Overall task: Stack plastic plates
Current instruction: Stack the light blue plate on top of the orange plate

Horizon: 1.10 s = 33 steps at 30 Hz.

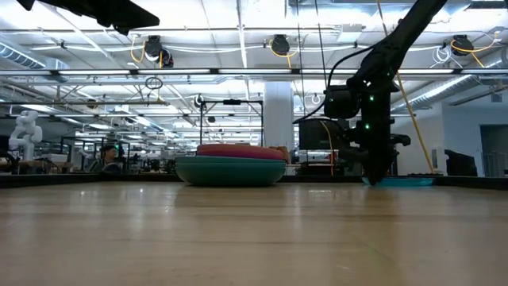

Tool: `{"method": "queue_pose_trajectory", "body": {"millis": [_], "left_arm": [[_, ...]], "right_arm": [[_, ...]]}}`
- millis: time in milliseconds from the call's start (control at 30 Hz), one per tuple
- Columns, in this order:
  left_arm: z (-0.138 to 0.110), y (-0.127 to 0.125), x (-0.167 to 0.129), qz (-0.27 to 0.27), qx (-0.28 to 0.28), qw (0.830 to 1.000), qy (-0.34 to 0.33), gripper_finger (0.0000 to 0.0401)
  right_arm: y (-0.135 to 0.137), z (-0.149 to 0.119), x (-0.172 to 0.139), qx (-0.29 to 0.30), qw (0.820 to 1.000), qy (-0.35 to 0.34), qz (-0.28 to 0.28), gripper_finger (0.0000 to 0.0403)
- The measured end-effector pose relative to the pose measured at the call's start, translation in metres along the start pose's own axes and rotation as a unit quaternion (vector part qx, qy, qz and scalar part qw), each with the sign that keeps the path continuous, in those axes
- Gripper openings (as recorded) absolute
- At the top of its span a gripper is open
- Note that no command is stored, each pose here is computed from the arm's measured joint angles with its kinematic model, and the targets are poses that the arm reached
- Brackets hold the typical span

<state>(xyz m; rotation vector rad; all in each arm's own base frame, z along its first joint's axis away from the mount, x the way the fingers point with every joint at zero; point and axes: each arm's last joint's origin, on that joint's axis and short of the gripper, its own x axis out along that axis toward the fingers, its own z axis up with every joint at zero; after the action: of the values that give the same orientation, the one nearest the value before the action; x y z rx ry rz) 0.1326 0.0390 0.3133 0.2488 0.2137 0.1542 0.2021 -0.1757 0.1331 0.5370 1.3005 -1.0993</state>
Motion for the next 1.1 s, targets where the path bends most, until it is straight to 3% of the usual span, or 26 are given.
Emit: {"method": "queue_pose_trajectory", "body": {"millis": [233,500,733,1100], "left_arm": [[0.000,0.000,0.000,0.000,0.001,1.000,0.000,0.0035],[0.000,0.000,0.000,0.000,0.002,1.000,0.000,0.0035],[0.000,0.000,0.000,0.000,0.003,1.000,0.000,0.0035],[0.001,0.000,0.000,0.001,0.005,1.000,-0.004,0.0035]], "right_arm": [[0.000,0.001,0.000,-0.007,1.000,-0.007,-0.002,0.0078],[0.000,0.001,0.001,-0.011,1.000,-0.007,-0.003,0.0006],[0.008,-0.001,-0.004,-0.029,1.000,-0.008,0.000,0.0003],[0.048,0.016,-0.063,-0.101,0.990,-0.096,0.011,0.0001]]}}
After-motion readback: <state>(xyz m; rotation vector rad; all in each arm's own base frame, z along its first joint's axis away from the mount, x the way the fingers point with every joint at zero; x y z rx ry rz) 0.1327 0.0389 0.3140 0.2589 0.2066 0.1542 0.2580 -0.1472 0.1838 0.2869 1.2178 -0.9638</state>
